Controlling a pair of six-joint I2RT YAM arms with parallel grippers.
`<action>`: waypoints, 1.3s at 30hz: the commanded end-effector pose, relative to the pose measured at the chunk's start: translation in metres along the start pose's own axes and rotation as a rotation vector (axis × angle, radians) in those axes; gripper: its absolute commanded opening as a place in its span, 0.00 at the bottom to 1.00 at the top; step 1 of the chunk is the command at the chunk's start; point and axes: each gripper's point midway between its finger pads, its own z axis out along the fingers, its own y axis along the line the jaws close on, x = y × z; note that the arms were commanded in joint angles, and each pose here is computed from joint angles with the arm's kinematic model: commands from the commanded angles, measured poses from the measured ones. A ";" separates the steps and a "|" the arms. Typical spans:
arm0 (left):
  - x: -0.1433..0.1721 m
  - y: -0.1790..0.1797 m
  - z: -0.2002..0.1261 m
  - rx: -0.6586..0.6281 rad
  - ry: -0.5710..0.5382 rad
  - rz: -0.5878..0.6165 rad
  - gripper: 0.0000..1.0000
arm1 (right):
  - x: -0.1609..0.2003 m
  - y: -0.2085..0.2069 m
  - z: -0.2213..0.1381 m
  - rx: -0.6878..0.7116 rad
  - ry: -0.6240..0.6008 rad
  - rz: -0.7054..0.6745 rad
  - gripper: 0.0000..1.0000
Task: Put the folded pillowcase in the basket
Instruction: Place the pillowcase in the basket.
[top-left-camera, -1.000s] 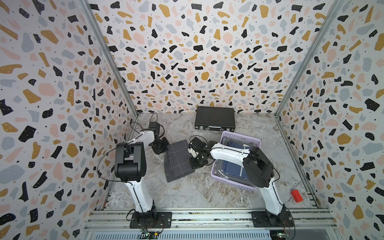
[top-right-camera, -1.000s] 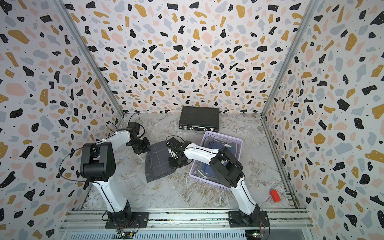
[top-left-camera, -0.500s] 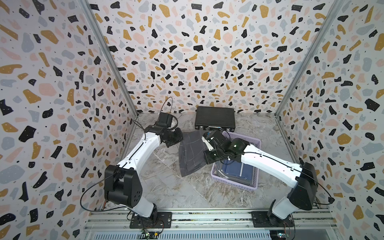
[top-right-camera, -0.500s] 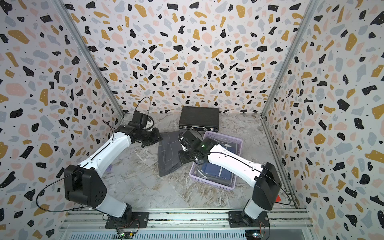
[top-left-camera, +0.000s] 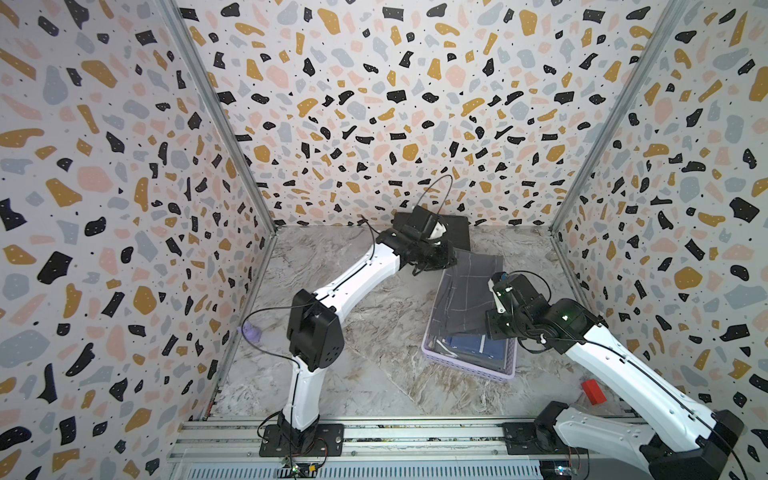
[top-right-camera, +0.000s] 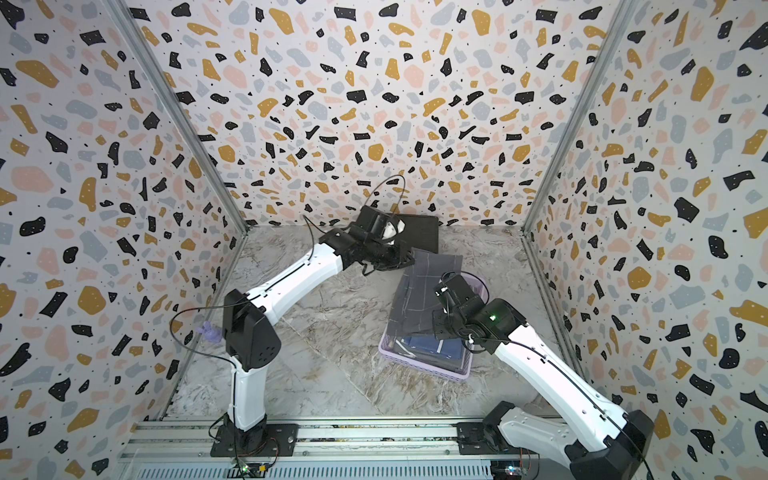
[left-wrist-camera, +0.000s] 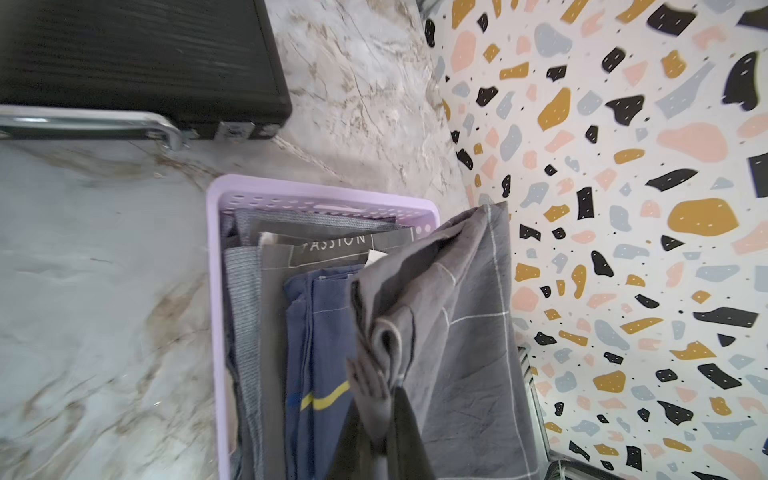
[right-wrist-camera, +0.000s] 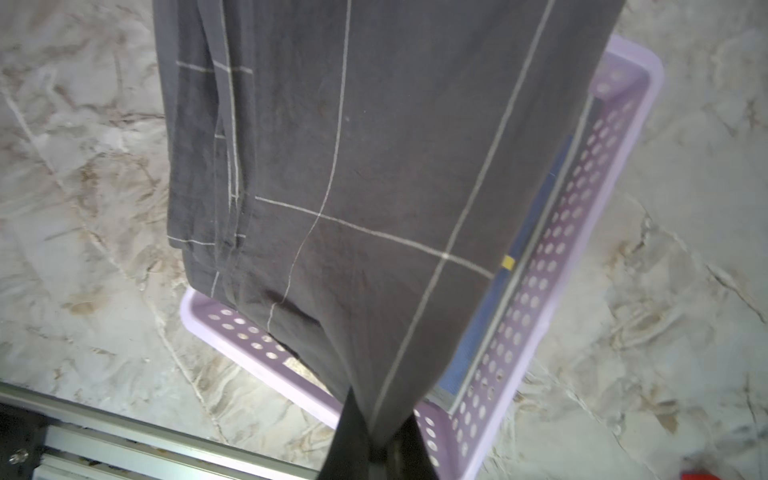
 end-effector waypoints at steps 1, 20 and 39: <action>-0.006 -0.007 0.016 0.035 0.006 -0.007 0.04 | 0.020 -0.018 0.004 0.039 0.061 0.000 0.00; 0.013 0.037 0.088 0.010 0.098 -0.013 0.33 | 0.064 -0.035 0.059 0.084 0.217 0.075 0.21; 0.055 0.090 -0.047 -0.361 0.052 0.222 1.00 | 0.035 -0.076 0.000 0.271 0.013 0.078 0.60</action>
